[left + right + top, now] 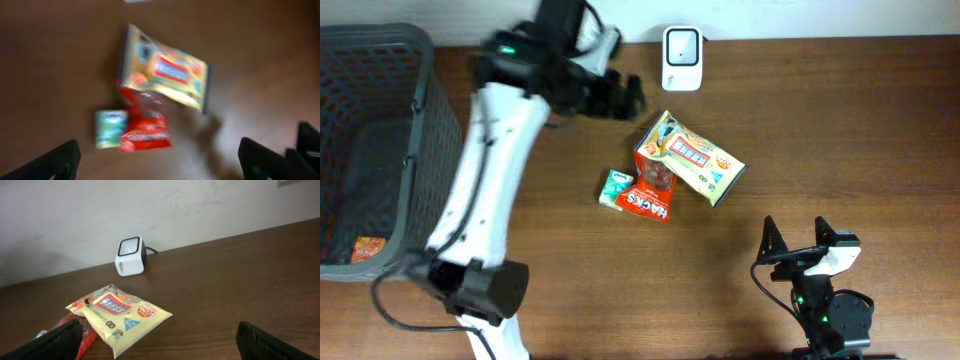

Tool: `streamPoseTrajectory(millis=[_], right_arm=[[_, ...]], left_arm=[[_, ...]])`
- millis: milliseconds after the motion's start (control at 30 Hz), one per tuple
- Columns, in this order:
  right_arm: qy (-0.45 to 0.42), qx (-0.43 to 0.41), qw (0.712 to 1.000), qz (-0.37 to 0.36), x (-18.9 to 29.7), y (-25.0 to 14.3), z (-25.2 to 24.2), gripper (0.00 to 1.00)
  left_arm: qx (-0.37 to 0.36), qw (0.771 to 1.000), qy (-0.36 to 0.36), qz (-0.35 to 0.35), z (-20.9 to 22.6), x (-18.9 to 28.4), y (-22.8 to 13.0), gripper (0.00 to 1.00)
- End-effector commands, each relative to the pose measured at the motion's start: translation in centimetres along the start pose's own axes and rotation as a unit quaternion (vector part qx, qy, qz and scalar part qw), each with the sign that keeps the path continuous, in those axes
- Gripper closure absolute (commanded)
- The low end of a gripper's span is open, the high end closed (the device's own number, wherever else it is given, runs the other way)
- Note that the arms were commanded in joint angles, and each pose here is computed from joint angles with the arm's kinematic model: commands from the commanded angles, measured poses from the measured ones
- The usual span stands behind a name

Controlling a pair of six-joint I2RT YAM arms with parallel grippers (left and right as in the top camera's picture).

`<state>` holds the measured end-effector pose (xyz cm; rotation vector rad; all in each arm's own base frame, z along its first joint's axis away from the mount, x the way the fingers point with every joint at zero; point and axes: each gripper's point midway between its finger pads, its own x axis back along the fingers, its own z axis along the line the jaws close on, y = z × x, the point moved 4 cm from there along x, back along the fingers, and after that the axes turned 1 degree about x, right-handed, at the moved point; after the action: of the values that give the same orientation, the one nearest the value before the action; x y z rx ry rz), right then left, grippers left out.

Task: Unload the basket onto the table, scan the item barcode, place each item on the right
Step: 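Lift the yellow snack pack out and place it beside the red bag, then lower the left gripper into the basket and grasp the orange box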

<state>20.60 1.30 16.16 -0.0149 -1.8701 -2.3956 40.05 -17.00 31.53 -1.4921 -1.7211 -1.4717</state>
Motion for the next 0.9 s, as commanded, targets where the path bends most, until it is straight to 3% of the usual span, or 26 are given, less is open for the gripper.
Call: streamPoseTrajectory(millis=[0,67,200,300,400,700,767,800,867], right_arm=[[0.008,-0.004,1.000,0.005,0.0,-0.3,0.2,0.02],[0.008,-0.004,1.000,0.005,0.0,-0.3,0.2,0.01],[0.008,-0.004,1.000,0.005,0.0,-0.3,0.2,0.02],[0.008,-0.004,1.000,0.005,0.0,-0.3,0.2,0.02],[0.008,-0.004,1.000,0.005,0.0,-0.3,0.2,0.02],[0.008,-0.004,1.000,0.005,0.0,-0.3,0.2,0.01],[0.008,-0.004,1.000,0.005,0.0,-0.3,0.2,0.02],[0.008,-0.004,1.000,0.005,0.0,-0.3,0.2,0.02],[0.008,-0.004,1.000,0.005,0.0,-0.3,0.2,0.02]], left_arm=[[0.001,0.984,0.151,-0.096,3.1,8.6,1.5,0.01],[0.023,0.969,0.210,-0.129,5.1,12.7,1.1,0.01],[0.077,0.950,0.255,-0.162,9.0,16.8,0.4,0.01],[0.184,0.901,0.347,-0.182,15.8,20.5,-1.1,0.01],[0.251,0.876,0.369,-0.182,19.8,22.2,-2.8,0.01],[0.431,0.803,0.402,-0.089,29.6,21.8,-10.3,0.01],[0.470,0.779,0.412,-0.062,31.1,21.1,-12.2,0.01],[0.505,0.747,0.429,-0.046,32.6,20.7,-13.9,0.01],[0.539,0.717,0.440,-0.034,34.4,20.1,-15.7,0.01]])
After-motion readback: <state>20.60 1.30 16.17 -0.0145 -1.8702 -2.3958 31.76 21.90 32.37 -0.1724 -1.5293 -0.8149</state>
